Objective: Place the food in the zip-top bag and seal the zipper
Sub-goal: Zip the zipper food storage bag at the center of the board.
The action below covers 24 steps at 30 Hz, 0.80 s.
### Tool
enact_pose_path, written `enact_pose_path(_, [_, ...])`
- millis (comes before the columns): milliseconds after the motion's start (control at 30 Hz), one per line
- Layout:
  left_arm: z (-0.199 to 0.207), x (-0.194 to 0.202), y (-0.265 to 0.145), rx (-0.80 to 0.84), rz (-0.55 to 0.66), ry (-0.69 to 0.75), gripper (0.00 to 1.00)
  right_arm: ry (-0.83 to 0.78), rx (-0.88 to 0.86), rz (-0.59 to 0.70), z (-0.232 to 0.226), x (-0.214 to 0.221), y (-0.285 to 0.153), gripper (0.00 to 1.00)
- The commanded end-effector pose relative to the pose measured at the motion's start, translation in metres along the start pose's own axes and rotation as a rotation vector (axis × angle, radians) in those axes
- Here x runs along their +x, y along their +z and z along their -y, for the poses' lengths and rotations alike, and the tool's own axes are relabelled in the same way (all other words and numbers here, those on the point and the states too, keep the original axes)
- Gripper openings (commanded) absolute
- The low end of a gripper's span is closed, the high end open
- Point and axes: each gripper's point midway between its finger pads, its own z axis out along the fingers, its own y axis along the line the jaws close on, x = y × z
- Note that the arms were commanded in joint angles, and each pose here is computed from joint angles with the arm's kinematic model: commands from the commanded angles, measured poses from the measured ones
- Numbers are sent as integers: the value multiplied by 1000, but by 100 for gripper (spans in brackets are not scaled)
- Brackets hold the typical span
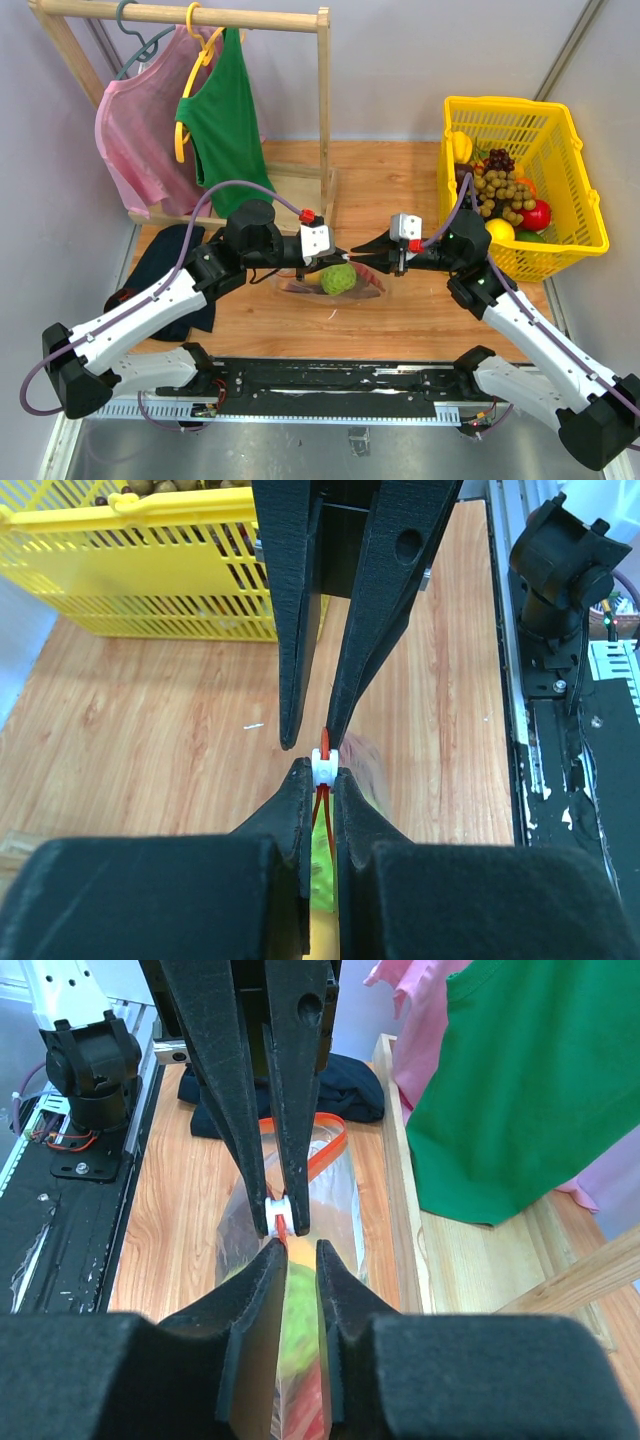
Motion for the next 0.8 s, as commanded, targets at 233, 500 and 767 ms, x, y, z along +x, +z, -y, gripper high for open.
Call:
enact_pose_path(233, [-6, -16, 1, -15, 30, 19, 0, -48, -40, 37, -6, -19, -3, 24])
enact_pose_path(500, [-6, -15, 1, -18, 26, 20, 0, -52, -51, 45, -9, -23, -3, 24])
enact_pose_path(767, [-4, -14, 1, -5, 27, 24, 0, -44, -50, 44, -8, -23, -3, 18])
